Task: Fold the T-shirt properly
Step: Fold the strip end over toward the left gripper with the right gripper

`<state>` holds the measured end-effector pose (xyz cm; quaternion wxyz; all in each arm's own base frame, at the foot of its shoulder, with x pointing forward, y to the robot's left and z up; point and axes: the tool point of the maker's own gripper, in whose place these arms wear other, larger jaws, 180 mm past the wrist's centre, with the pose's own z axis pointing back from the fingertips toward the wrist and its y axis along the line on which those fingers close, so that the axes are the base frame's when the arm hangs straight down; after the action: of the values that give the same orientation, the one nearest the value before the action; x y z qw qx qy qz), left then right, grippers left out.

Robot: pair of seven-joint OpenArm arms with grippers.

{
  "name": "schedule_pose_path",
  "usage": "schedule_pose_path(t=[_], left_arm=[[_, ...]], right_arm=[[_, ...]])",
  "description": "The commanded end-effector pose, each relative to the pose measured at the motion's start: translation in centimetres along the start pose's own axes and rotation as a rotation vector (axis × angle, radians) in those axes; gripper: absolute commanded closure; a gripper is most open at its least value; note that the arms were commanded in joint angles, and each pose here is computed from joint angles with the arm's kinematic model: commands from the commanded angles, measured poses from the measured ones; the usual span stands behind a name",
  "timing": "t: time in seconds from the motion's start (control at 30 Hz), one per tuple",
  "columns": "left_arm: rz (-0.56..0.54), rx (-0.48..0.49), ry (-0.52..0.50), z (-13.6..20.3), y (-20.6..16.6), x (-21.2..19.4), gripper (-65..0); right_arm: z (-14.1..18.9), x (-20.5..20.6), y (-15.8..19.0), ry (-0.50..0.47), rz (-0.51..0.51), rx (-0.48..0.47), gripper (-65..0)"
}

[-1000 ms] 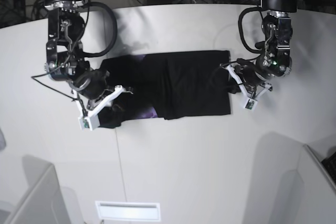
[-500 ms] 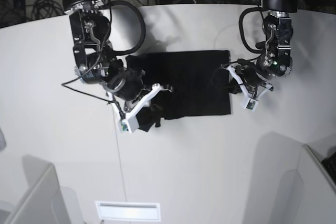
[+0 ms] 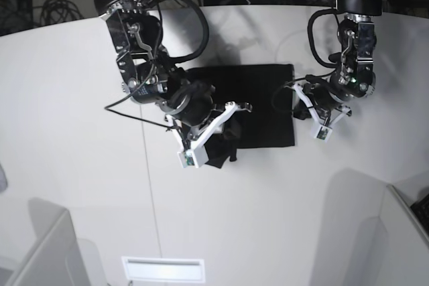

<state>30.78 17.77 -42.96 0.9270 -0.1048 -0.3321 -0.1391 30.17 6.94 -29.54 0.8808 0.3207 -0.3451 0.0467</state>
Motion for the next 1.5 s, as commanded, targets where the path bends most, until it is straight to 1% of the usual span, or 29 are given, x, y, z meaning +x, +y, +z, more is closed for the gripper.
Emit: schedule_pose_path(t=[0.0, 0.13, 0.43, 0.5, 0.63, 0.83, 1.1, 1.23, 1.37, 1.47], left_arm=[[-0.017, 0.016, 0.037, 0.2, 0.4, -0.7, 0.0], [-0.02, 0.012, 0.04, 0.1, 0.3, -0.8, 0.0], [-0.014, 0.017, 0.041, 0.2, 0.5, -0.9, 0.0], [-0.016, 0.022, 0.05, 0.4, 0.7, -1.4, 0.0], [-0.024, 0.033, 0.065, 0.8, 1.3, -2.0, 0.0], [-0.027, 0.04, 0.072, 1.0, 1.8, -2.2, 0.0], [-0.021, 0.036, 0.082, 1.2, 1.6, -3.0, 0.0], [0.048, 0.115, 0.048, 3.3, 4.6, -3.3, 0.0], [0.016, 0.13, 0.001, 6.5, 6.3, -3.3, 0.0], [0.032, 0.17, -0.008, 8.6, 8.1, -4.3, 0.0]], right_arm=[[0.2, 1.2, 1.4, -0.044, 0.013, 0.037, 0.0], [-0.3, 1.1, 2.6, -0.049, 0.033, 0.056, 0.0], [-3.7, -0.6, 2.0, -0.026, 0.071, 0.028, 0.0], [-4.3, -1.1, 1.9, -0.022, 0.077, 0.021, 0.0], [-5.2, -1.6, 3.0, -0.015, 0.053, 0.039, 0.0], [-5.5, -1.3, 4.8, -0.022, 0.035, 0.074, 0.0], [-6.7, -2.7, 3.4, 0.026, 0.025, 0.034, 0.0], [-6.8, -2.8, 3.3, 0.03, 0.024, 0.031, 0.0], [-7.1, -3.1, 3.1, 0.041, 0.018, 0.026, 0.0], [-7.7, -4.0, 3.0, 0.07, 0.003, 0.019, 0.0]])
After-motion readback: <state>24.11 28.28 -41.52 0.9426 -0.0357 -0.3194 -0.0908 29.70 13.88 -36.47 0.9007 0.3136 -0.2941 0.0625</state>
